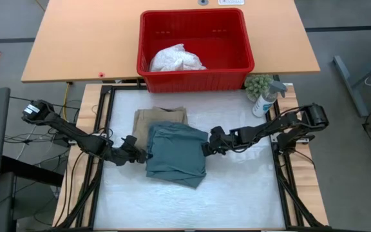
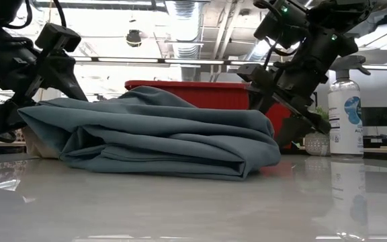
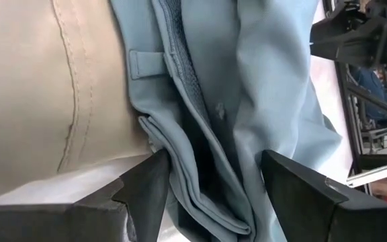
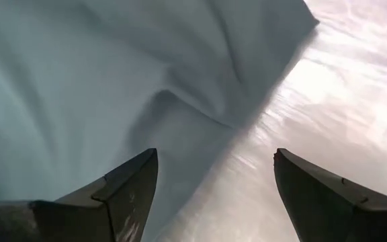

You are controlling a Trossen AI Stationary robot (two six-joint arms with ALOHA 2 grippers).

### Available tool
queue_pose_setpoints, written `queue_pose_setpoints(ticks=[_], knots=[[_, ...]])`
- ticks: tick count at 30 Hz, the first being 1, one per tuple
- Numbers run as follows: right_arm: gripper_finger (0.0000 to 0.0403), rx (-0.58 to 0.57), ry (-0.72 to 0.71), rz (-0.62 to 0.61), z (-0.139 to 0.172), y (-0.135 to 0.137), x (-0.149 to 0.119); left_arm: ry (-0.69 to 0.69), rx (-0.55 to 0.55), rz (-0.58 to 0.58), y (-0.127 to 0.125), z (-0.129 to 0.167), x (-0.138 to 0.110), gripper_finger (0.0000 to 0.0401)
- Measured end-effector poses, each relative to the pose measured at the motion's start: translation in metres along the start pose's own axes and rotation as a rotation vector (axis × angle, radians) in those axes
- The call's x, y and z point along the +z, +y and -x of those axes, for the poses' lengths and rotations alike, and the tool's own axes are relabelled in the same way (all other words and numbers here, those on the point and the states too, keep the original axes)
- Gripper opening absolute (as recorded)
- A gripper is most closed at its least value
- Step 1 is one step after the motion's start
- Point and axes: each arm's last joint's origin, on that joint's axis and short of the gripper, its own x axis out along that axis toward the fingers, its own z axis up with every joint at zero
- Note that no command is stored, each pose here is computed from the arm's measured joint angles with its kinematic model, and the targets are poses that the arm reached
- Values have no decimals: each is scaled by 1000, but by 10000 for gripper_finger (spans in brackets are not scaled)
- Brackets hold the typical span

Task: Fold Laundry from Bin
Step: Stack the folded blue pants on top of the folded brown short pants

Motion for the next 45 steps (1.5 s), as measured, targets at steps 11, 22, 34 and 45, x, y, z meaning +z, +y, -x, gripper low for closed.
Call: queue_pose_setpoints(ticks=[11, 22, 34, 45], knots=[[317, 6, -17, -158, 1, 2, -3, -19, 7, 11, 1, -3, -1, 225], [317, 149, 19, -221, -49, 12, -16, -17, -11, 17, -1, -3, -1, 225], [188, 188, 48, -194, -55, 17, -9, 35, 48, 1, 5, -10, -3, 172], [56, 191, 73, -160, -53, 18, -12, 121, -1, 22, 0, -25, 0, 12]])
